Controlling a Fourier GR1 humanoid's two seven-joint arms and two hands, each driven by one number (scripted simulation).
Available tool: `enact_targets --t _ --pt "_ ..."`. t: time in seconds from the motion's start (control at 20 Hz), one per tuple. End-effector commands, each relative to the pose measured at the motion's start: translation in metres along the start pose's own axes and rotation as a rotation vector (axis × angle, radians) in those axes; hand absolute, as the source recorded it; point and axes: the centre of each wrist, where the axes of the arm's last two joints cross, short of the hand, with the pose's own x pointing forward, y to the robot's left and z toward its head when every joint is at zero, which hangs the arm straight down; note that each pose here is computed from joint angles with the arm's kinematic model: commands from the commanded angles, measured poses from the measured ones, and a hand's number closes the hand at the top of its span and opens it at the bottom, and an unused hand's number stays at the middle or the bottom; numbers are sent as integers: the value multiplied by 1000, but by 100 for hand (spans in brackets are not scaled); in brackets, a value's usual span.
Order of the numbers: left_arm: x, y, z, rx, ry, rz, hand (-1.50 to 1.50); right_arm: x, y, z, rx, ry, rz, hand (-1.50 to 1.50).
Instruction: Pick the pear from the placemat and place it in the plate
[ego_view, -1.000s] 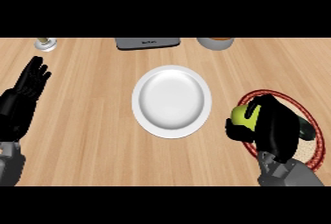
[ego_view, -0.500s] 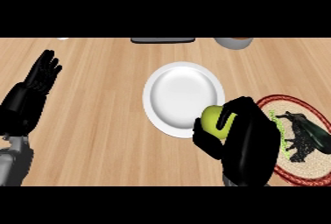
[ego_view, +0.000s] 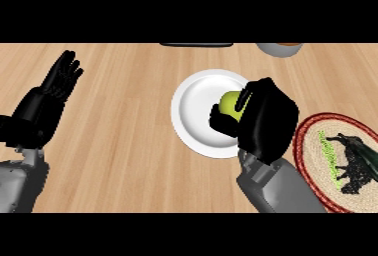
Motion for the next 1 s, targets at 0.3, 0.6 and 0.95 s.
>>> enact_targets --t 0.3,0.6,0.95 --pt "2 -7 -5 -12 -12 -12 0 12 58 -57 59 275 43 150" --pt "-3 -2 -4 -7 -10 -12 0 -14 85 -82 50 372 -53 150" --pt "13 1 -19 -25 -24 -8 0 -17 107 -91 79 364 -202 -150"
